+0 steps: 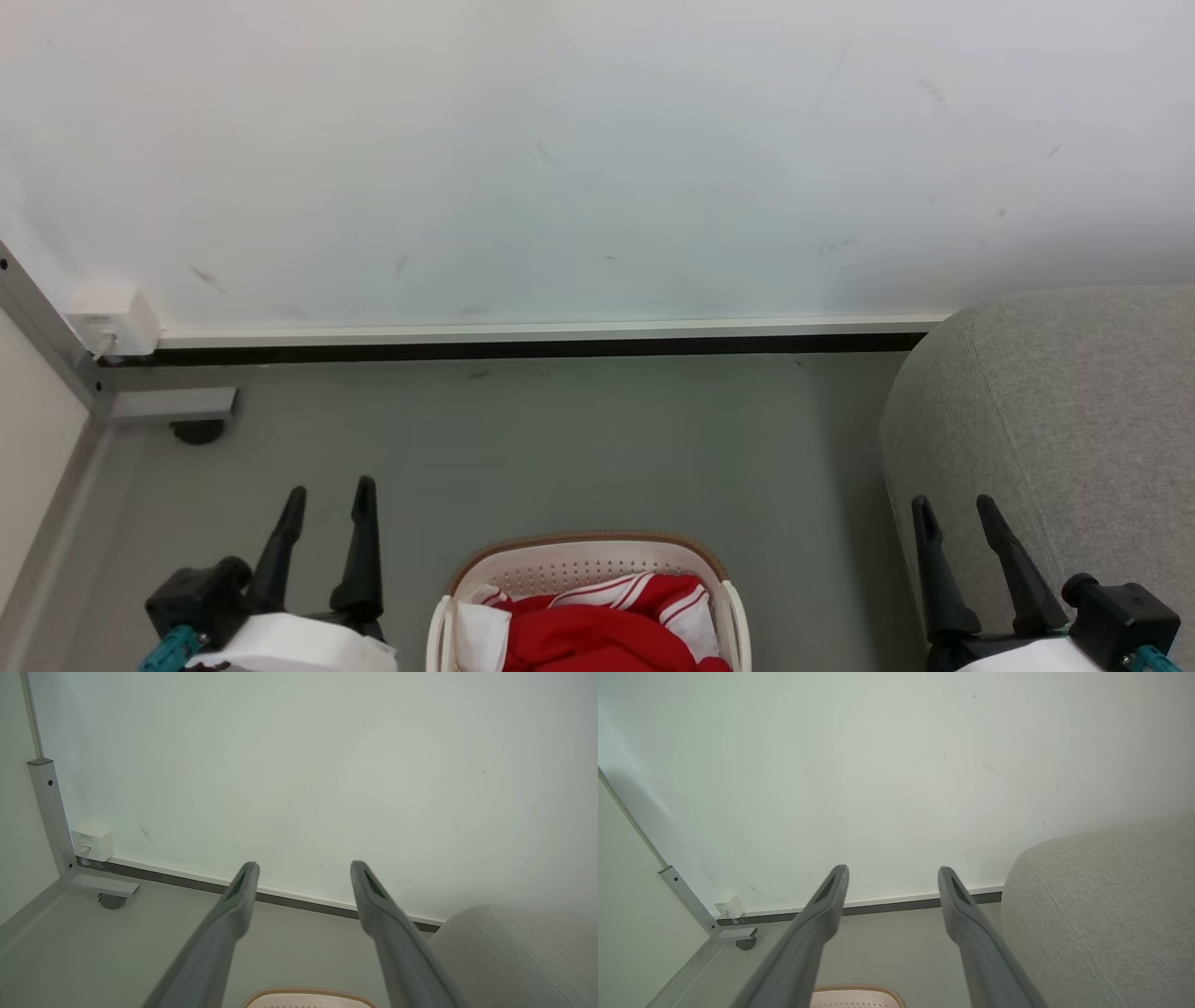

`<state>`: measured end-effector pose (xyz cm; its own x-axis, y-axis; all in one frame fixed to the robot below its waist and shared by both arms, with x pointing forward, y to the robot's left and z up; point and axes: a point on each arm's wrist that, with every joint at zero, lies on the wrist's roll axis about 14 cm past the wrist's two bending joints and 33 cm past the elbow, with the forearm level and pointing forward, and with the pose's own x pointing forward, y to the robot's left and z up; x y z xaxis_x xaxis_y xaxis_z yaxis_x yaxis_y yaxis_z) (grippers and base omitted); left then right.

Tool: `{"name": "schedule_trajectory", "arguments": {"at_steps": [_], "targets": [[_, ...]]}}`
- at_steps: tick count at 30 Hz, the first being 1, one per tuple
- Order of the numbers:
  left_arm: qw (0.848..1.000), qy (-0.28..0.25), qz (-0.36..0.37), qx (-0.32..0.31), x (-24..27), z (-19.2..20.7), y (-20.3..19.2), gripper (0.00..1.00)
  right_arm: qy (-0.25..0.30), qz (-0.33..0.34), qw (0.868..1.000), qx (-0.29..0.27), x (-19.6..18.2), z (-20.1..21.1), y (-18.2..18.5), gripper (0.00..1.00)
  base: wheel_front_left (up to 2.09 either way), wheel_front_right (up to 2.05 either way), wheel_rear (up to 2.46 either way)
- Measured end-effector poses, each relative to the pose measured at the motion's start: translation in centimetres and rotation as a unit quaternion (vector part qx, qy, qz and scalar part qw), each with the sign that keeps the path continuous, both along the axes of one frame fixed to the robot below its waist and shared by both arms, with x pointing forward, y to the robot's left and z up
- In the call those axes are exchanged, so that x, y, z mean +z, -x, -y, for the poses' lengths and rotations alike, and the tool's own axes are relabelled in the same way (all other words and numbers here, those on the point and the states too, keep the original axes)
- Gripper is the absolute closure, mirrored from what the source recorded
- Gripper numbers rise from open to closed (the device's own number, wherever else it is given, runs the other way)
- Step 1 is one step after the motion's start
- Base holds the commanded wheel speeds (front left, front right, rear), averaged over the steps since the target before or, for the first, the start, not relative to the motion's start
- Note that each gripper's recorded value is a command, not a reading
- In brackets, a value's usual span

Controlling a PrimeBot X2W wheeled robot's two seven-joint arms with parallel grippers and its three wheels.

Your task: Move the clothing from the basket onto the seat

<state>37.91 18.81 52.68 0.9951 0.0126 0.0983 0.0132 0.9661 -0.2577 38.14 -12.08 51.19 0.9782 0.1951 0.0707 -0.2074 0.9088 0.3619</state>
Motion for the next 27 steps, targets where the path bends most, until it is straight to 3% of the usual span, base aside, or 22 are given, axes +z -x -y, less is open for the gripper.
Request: {"name": "schedule_trajectory", "arguments": {"at_steps": [27], "targets": [[0.996, -0.087, 0.024, -0.011, 0.6, 0.6, -0.3, 0.0, 0.064, 0.054, 0.996, 0.007, 1.7, -0.6, -0.2, 0.0, 0.0, 0.0, 0.0]]}}
